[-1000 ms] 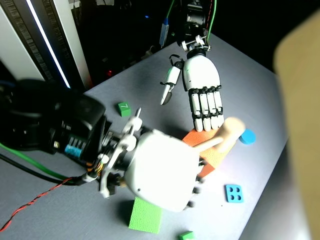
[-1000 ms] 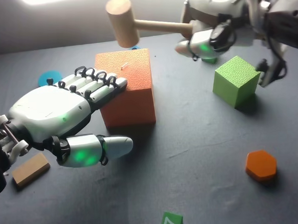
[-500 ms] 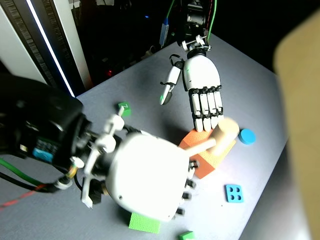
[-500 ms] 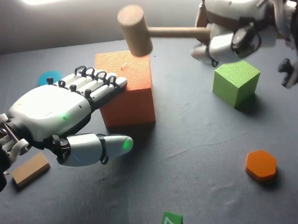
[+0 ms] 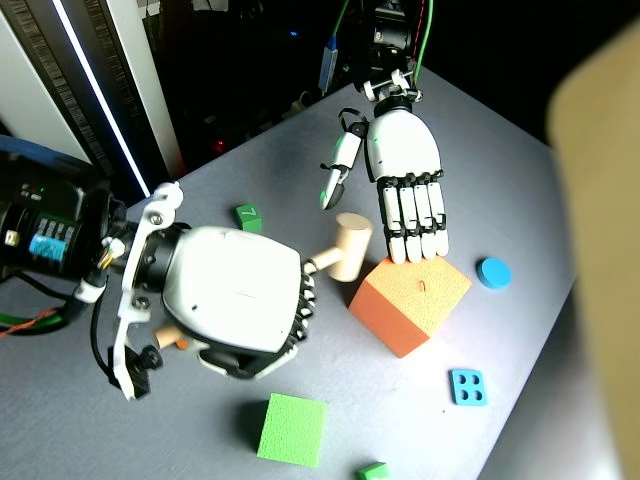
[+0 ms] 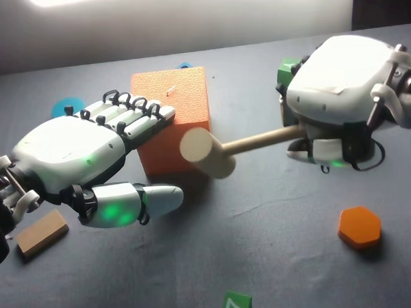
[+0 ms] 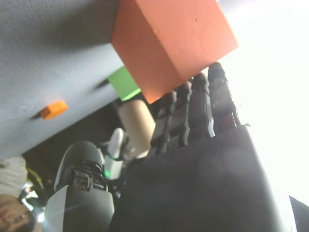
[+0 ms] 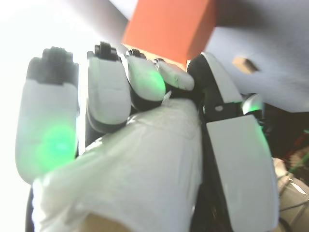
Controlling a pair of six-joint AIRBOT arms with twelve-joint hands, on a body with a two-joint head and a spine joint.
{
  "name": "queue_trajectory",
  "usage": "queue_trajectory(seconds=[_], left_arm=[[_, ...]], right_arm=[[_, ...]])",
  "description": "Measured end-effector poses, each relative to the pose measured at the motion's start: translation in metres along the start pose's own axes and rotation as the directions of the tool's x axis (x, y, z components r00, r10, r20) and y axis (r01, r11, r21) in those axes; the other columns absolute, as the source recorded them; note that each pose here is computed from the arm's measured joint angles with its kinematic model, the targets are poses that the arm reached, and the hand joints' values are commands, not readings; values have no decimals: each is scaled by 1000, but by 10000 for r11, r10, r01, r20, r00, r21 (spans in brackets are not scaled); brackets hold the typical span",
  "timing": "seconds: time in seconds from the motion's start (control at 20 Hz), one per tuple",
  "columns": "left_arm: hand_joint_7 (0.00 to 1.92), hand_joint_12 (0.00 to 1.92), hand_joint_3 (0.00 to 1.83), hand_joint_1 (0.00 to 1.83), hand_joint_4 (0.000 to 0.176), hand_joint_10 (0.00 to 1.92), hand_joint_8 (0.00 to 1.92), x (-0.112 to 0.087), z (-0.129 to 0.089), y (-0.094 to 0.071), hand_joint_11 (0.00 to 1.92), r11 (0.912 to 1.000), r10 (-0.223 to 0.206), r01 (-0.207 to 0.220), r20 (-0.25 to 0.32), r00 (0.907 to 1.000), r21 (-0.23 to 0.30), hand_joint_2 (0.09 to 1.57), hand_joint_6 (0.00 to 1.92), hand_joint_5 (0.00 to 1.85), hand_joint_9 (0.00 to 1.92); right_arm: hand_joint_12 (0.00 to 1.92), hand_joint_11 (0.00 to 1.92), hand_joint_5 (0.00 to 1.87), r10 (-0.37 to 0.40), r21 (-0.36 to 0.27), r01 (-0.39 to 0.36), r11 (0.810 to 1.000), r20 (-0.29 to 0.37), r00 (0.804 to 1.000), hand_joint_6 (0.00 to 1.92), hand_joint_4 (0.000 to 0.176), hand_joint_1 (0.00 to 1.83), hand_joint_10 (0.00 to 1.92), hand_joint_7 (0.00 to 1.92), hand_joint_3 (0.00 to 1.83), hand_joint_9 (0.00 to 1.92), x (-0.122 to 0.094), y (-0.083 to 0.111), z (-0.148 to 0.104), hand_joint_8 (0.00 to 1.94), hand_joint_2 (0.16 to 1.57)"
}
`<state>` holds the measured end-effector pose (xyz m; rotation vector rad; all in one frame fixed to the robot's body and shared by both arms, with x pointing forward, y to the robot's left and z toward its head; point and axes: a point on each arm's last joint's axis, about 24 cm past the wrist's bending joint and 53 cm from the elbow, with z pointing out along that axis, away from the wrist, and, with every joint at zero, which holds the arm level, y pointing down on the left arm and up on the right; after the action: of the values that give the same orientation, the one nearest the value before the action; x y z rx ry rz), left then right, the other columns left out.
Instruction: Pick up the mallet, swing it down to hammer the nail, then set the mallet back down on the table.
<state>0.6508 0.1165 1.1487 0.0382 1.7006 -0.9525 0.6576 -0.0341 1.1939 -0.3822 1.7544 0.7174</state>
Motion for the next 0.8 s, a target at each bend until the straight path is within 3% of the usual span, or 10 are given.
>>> queue_trajectory(seconds=[0.8], left_arm=[[54,66,1,0,0,6,6,-9,9,-7,31,10000,-48,48,-35,10000,15,1203,8,59,59]], right_arm=[[1921,1742,1142,249,-528,-298,9982,-925,9954,1921,0,727,1921,1407,0,1544,64,37,20,1941,1389]])
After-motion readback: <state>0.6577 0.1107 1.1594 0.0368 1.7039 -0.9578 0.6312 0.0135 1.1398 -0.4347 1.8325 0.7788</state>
